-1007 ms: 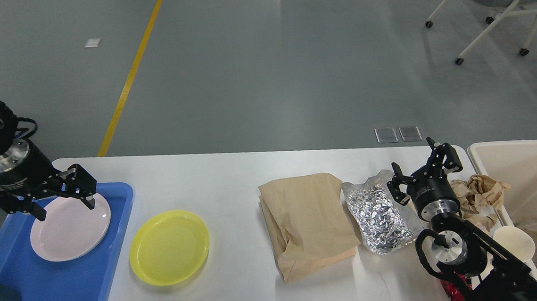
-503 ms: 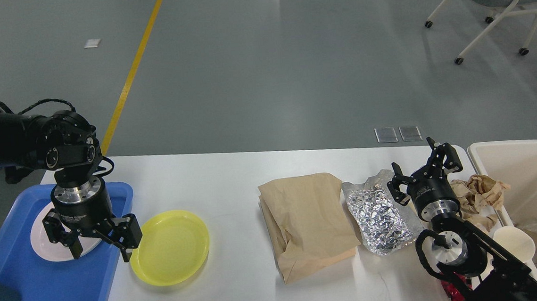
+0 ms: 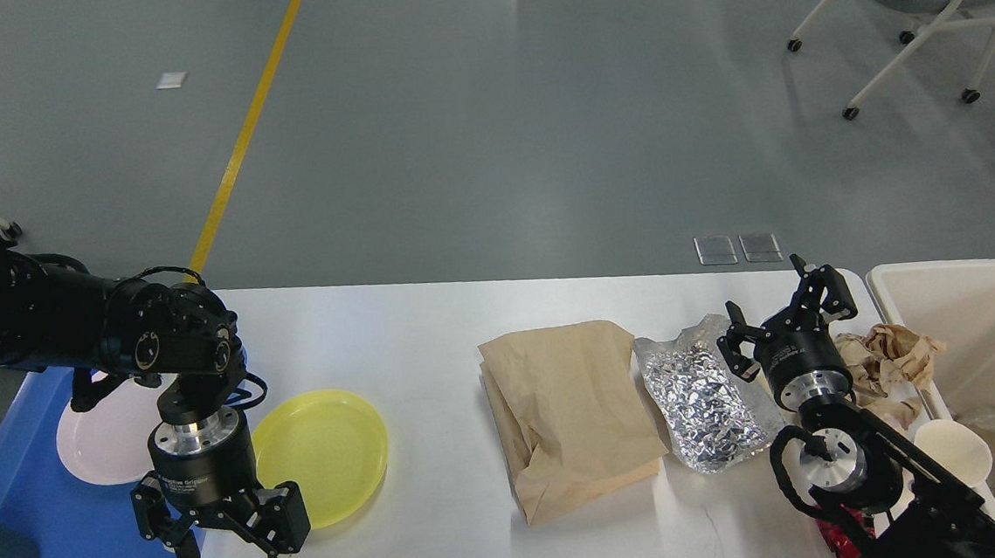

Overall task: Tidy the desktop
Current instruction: 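Lower the left gripper toward the pink mug near the table edge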

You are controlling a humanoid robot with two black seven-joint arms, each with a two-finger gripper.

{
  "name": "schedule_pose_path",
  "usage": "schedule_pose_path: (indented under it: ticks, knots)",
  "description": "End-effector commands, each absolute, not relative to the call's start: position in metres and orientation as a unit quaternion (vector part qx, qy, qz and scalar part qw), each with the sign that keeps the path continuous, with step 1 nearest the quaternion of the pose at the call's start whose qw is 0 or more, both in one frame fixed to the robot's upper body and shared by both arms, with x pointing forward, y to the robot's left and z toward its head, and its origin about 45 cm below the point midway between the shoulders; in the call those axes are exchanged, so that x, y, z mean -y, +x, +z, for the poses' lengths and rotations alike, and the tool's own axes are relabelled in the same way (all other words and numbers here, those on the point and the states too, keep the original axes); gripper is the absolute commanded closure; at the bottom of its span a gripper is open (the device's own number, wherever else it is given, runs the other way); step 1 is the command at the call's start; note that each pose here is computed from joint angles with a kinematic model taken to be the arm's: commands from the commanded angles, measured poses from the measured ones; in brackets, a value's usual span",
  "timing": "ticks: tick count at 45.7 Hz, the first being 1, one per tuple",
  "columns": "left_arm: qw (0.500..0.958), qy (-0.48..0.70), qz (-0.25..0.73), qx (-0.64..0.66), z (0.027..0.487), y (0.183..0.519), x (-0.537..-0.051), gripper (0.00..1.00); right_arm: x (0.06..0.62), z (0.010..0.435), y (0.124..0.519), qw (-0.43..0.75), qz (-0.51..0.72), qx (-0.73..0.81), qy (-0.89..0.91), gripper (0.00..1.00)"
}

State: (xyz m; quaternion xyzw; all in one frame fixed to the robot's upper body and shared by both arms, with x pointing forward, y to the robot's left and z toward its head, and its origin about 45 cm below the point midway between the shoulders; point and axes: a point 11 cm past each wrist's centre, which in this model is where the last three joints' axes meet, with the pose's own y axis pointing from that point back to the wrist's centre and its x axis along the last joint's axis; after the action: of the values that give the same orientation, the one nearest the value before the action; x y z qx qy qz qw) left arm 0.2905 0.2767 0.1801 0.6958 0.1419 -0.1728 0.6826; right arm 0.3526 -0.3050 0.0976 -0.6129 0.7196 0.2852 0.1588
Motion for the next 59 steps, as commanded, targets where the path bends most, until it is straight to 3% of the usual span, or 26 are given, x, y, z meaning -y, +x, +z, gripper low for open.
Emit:
schedule_pose_path:
  ticks: [1,12,35,39,48,59]
  knots:
    - [0.676,0.696,-0.183,-0.158,0.169,0.28,-0.282,0.04,0.305,0.098,0.353,0.159,0.285,-0.719,-0.613,0.0]
    - [0.652,0.707,-0.207,-0.177,0.152,0.262,-0.291,0.04,0.305,0.098,0.353,0.159,0.285,-0.719,-0.613,0.0]
    - [0.638,0.725,-0.204,-0.161,0.136,0.272,-0.298,0.08,0.305,0.098,0.353,0.159,0.285,-0.719,-0.614,0.0]
    - [0.638,0.724,-0.207,-0.162,0.133,0.27,-0.296,0.17,0.305,0.098,0.353,0.159,0.285,-0.72,-0.613,0.0]
    - [0.64,0.725,-0.201,-0.158,0.134,0.275,-0.297,0.47,0.305,0.098,0.353,0.159,0.285,-0.719,-0.613,0.0]
    - [0.64,0.724,-0.201,-0.158,0.134,0.275,-0.296,0.7,0.305,0.098,0.353,0.159,0.285,-0.719,-0.613,0.0]
